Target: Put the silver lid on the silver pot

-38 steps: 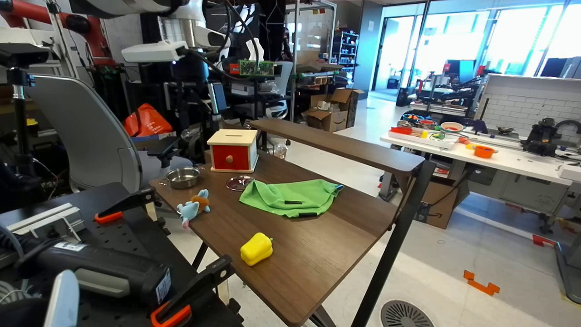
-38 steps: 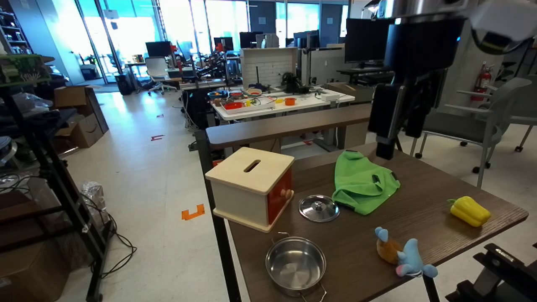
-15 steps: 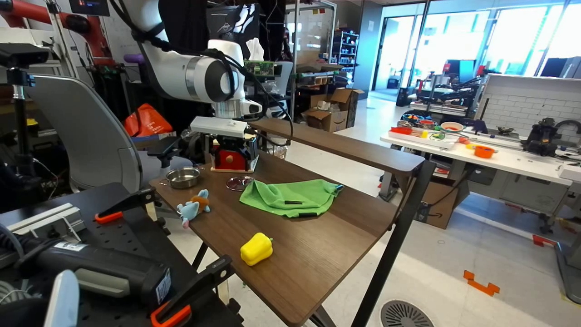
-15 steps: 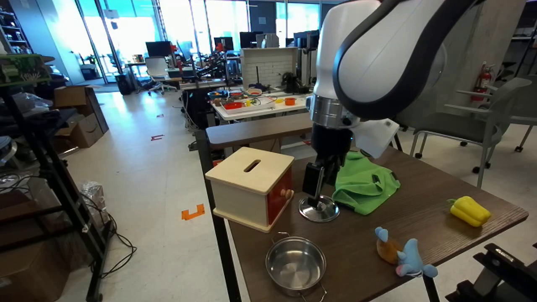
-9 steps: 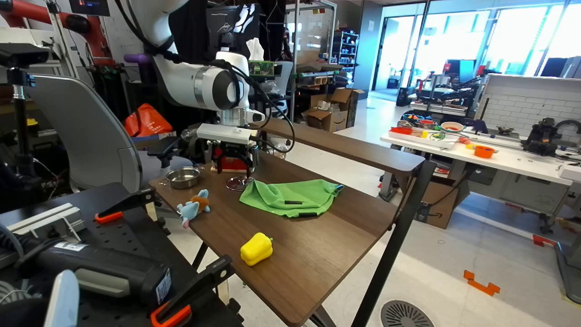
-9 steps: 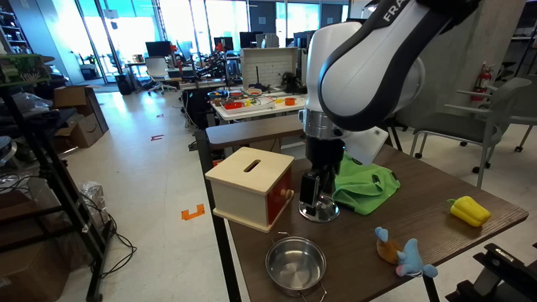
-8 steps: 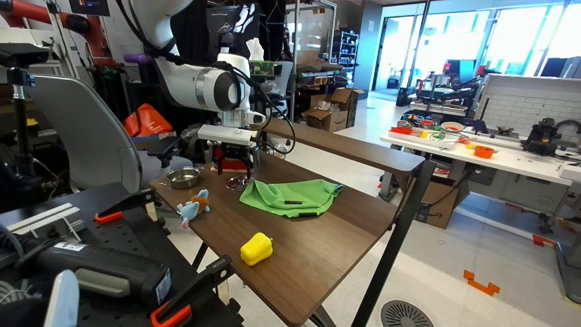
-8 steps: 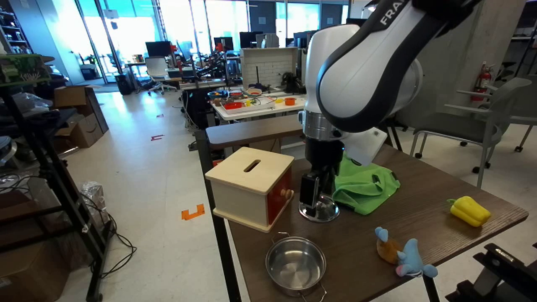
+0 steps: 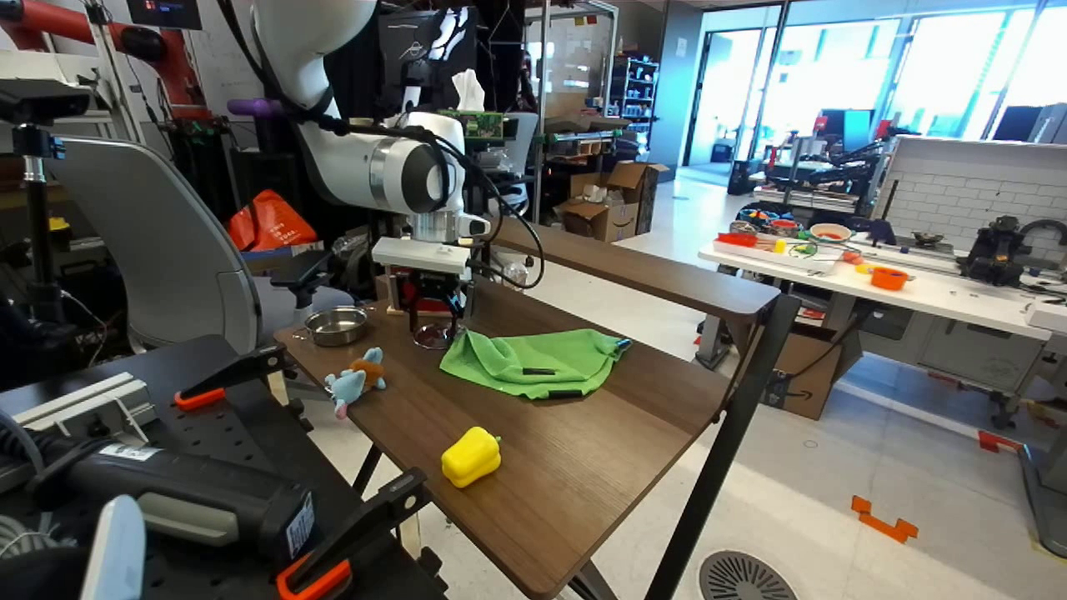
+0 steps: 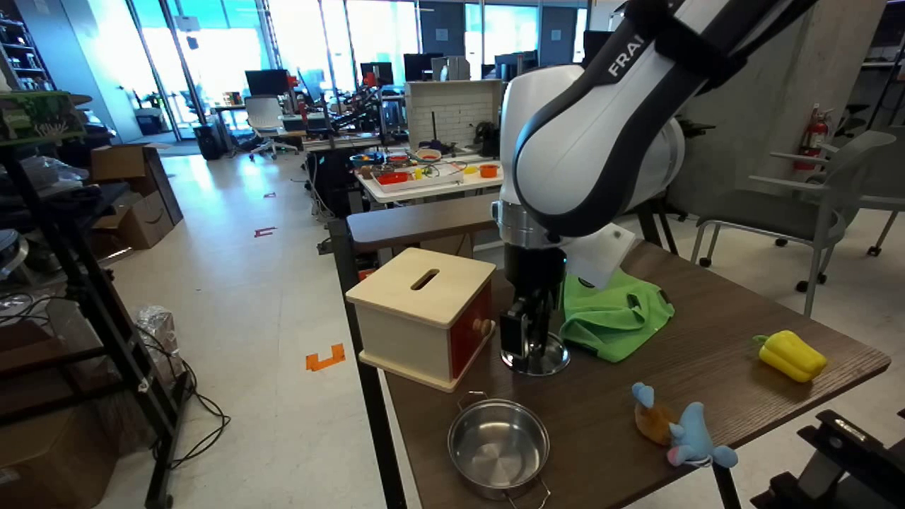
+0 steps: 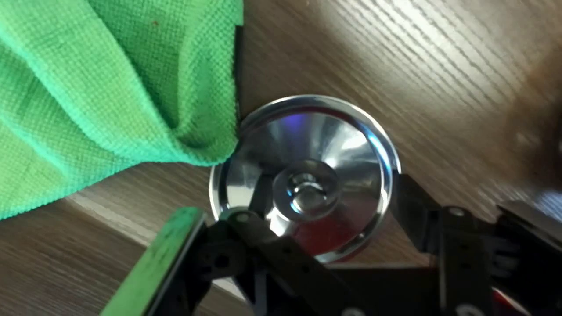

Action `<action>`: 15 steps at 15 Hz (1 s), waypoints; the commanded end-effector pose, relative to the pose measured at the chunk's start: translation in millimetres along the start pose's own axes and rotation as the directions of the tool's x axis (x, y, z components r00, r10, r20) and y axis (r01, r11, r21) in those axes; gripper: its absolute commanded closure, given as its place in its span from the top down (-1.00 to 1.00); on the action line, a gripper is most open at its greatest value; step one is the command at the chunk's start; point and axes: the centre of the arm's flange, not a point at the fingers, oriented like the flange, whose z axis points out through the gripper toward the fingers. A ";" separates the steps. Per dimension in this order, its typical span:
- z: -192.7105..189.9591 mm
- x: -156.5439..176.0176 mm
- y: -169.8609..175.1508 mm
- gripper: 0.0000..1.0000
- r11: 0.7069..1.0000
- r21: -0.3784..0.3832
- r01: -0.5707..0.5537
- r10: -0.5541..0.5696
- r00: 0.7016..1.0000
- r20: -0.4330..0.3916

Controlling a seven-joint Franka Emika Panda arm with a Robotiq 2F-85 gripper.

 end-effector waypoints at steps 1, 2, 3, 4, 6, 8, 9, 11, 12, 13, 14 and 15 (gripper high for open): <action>4.7 17.3 1.5 -0.16 1.000 -0.002 0.024 -0.024 0.999 0.022; 4.4 18.5 1.5 -0.33 1.000 -0.003 0.025 -0.025 0.999 0.023; 4.7 19.9 1.8 -0.46 1.000 -0.003 0.024 -0.024 0.999 0.028; 3.4 21.3 2.0 -0.58 1.000 -0.003 0.024 -0.024 0.999 0.031; 2.0 23.2 3.3 -0.87 1.000 0.000 0.022 -0.022 0.999 0.039; 1.4 24.1 4.3 -0.94 1.000 0.001 0.021 -0.021 0.999 0.048; -2.0 23.1 2.9 -0.90 1.000 0.003 0.022 -0.022 0.999 0.047; -11.6 17.6 -2.8 -0.90 0.999 0.000 0.033 -0.033 0.998 0.044; -17.0 14.2 -6.7 -0.90 0.999 -0.002 0.038 -0.038 0.998 0.048; -23.5 9.9 -11.3 -0.90 0.999 -0.003 0.044 -0.043 0.998 0.054; -27.2 6.8 -15.3 -0.90 0.999 0.000 0.048 -0.048 0.997 0.060; -32.6 2.3 -21.3 -0.90 0.998 -0.001 0.056 -0.055 0.996 0.068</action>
